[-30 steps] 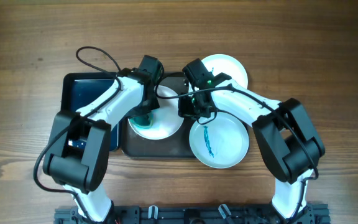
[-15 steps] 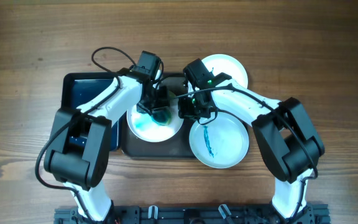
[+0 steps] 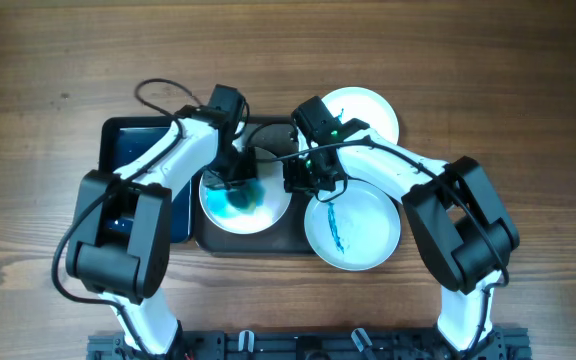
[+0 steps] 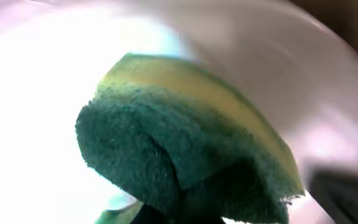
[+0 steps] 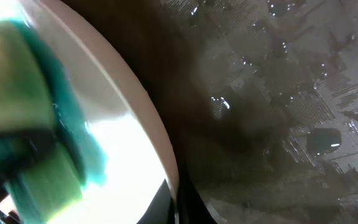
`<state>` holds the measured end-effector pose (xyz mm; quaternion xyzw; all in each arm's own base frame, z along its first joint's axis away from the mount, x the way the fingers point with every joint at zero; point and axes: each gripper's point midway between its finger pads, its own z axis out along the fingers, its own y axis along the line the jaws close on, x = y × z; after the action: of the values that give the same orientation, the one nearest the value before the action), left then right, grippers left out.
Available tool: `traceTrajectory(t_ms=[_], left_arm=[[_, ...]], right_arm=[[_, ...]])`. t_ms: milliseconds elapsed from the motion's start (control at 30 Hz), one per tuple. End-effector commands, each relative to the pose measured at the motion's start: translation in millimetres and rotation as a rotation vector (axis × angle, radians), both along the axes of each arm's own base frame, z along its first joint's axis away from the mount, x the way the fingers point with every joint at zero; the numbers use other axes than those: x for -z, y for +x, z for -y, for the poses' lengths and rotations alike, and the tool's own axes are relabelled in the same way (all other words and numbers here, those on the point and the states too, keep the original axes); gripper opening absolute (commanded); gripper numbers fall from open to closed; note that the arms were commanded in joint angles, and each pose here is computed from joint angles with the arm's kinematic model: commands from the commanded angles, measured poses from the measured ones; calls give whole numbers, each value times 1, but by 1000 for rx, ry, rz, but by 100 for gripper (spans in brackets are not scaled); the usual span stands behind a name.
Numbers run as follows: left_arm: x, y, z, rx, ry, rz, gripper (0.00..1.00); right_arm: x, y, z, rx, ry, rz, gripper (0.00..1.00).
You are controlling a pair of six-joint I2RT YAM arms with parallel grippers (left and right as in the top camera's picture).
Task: Clean dirty plates on tray and stack at the side
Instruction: 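Scrub the plate with the sponge while the right gripper holds its rim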
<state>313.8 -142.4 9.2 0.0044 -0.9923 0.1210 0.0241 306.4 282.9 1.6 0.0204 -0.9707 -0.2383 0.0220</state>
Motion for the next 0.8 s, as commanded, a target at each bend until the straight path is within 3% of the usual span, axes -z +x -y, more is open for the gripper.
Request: traceTrajectory(t_ms=[0, 100, 267, 400, 533, 700, 767], left_arm=[[-14, -26, 54, 242, -308, -40, 4], [-6, -12, 41, 210, -216, 7, 4], [10, 27, -56, -233, 320, 114, 4], [5, 20, -93, -397, 496, 115, 4], [9, -5, -74, -355, 417, -11, 4], [-4, -46, 26, -7, -94, -202, 4], [-9, -52, 40, 71, -168, -207, 4]], right_arm=[[10, -3, 3, -1, -16, -20, 4], [10, -3, 3, -1, -16, -20, 4], [9, -2, 3, 0, -15, -18, 4], [9, -2, 3, 0, -14, -17, 4], [9, -1, 3, 0, -13, -15, 4], [9, -1, 3, 0, -11, -13, 4], [9, 0, 2, 2, -8, -9, 4]])
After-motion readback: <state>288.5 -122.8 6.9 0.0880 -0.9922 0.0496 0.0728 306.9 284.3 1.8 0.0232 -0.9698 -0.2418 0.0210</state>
